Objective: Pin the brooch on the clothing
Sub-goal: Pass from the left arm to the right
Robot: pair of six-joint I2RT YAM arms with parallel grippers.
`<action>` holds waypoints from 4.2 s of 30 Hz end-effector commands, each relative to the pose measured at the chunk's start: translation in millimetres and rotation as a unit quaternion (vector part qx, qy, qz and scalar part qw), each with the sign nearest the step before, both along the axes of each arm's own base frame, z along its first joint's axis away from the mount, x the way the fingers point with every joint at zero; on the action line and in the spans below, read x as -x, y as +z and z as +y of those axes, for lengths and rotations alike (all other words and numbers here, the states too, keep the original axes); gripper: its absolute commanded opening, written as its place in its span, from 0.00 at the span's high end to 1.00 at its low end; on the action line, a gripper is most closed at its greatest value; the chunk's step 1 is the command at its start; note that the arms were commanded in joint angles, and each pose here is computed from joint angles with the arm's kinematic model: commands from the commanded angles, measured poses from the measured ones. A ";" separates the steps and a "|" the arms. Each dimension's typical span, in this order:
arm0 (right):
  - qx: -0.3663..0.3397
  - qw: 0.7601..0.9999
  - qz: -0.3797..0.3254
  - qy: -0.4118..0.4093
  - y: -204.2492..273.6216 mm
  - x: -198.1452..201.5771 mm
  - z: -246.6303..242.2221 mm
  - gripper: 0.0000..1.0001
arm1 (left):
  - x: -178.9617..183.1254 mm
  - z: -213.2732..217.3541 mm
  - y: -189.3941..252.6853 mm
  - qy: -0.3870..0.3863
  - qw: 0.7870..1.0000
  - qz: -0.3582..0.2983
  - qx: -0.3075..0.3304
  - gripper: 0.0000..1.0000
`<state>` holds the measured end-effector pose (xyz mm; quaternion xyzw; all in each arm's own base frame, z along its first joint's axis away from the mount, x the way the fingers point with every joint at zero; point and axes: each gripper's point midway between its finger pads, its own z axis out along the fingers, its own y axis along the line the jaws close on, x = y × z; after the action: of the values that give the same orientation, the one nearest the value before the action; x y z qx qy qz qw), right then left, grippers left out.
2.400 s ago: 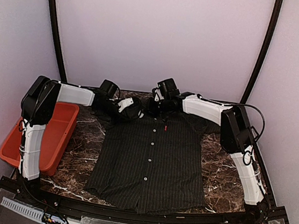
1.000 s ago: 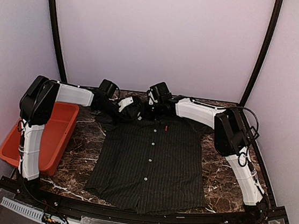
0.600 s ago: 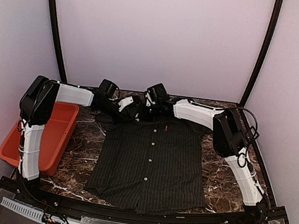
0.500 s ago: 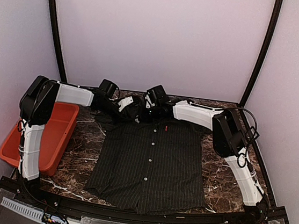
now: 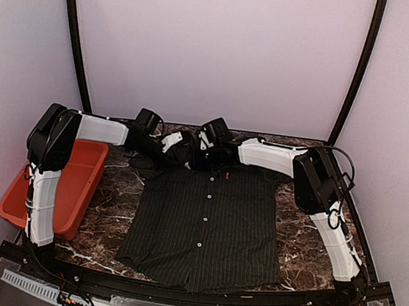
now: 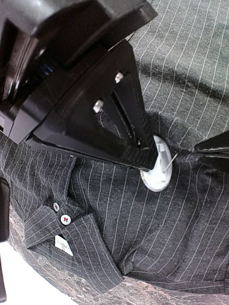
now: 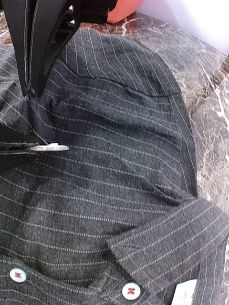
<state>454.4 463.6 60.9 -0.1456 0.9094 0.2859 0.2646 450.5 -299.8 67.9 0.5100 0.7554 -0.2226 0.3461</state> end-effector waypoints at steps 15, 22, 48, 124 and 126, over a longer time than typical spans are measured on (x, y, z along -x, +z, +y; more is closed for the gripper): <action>-0.036 0.999 0.016 -0.004 31.2 5.5 -7.9 1.00 | 12.4 -3.5 10.9 -0.025 1.000 -0.005 -0.010 0.99; -0.045 0.999 0.022 0.011 36.3 11.8 -5.3 1.00 | 10.9 -3.0 8.6 -0.022 1.000 -0.006 -0.015 0.99; -0.027 0.998 0.056 0.019 29.0 25.4 -14.3 1.00 | 12.4 -2.4 2.6 -0.024 0.999 -0.012 -0.032 0.99; -0.077 0.968 -0.144 0.190 75.9 65.1 -33.8 1.00 | 28.7 -13.3 46.3 -0.065 0.997 0.001 0.030 0.84; -0.059 0.972 -0.148 0.173 74.1 59.1 -34.2 1.00 | 28.1 -12.9 45.7 -0.062 0.998 0.001 0.029 0.75</action>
<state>376.7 430.9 115.8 -0.3273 0.8086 0.3903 0.2943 426.3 -311.7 83.3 0.5407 0.7282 -0.2594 0.3318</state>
